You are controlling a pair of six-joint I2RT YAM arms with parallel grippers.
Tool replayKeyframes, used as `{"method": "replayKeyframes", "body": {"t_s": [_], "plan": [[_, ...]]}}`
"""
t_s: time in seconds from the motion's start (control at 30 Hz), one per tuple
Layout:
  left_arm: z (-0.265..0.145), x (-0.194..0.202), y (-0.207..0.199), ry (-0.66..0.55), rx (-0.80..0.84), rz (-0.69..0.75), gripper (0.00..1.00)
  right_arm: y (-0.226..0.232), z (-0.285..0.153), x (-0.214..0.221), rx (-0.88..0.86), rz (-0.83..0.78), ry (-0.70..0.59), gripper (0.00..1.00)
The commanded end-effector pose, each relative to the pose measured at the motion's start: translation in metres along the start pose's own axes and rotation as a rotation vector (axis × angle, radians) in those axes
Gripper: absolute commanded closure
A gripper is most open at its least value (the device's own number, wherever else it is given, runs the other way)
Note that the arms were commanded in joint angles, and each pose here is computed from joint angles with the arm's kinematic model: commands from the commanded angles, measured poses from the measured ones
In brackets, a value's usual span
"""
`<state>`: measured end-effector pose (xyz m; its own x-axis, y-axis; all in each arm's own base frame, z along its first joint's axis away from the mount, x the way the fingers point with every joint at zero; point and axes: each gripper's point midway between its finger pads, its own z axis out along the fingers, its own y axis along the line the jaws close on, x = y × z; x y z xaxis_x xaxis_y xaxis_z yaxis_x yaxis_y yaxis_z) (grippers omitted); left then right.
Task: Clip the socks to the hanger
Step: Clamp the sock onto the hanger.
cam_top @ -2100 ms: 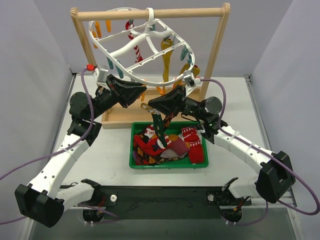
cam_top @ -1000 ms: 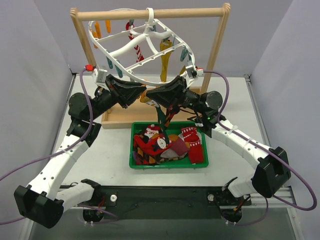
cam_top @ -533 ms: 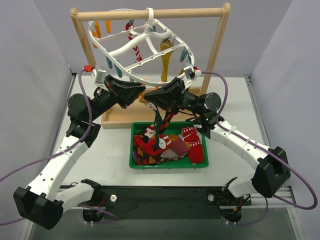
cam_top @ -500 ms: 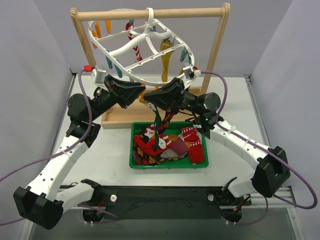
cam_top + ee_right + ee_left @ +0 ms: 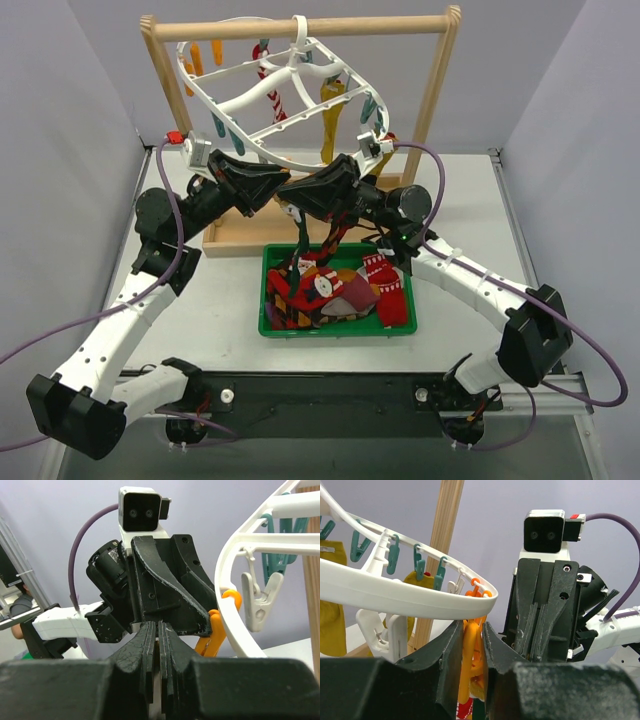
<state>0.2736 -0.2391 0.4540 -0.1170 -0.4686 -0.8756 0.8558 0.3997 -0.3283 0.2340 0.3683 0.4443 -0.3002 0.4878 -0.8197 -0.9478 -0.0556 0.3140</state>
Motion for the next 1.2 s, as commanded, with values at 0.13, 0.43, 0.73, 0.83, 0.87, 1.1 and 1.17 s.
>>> {"method": "replayKeyframes", "body": {"t_s": [0.13, 0.43, 0.73, 0.83, 0.87, 1.1, 1.17], "plan": [[-0.006, 0.008, -0.023, 0.048, 0.089, -0.023, 1.0, 0.04, -0.015, -0.064, -0.052, -0.271, -0.197, 1.0], [-0.008, 0.011, -0.024, 0.054, 0.09, -0.023, 1.0, 0.028, -0.026, -0.068, 0.03, -0.301, -0.227, 1.0], [-0.01, 0.013, -0.024, 0.055, 0.09, -0.028, 0.79, 0.028, -0.029, -0.074, 0.043, -0.312, -0.246, 1.0], [-0.011, 0.011, -0.023, 0.048, 0.085, -0.025, 0.62, 0.026, -0.033, -0.074, 0.061, -0.324, -0.24, 1.0], [-0.012, 0.012, -0.023, 0.049, 0.083, -0.025, 0.56, 0.026, -0.034, -0.075, 0.066, -0.329, -0.24, 1.0], [-0.019, 0.004, -0.024, 0.038, 0.077, -0.024, 0.13, 0.018, -0.04, -0.07, 0.103, -0.321, -0.199, 1.0], [-0.024, 0.002, -0.023, 0.036, 0.065, -0.016, 0.1, 0.017, -0.039, -0.067, 0.105, -0.32, -0.175, 1.0]]}}
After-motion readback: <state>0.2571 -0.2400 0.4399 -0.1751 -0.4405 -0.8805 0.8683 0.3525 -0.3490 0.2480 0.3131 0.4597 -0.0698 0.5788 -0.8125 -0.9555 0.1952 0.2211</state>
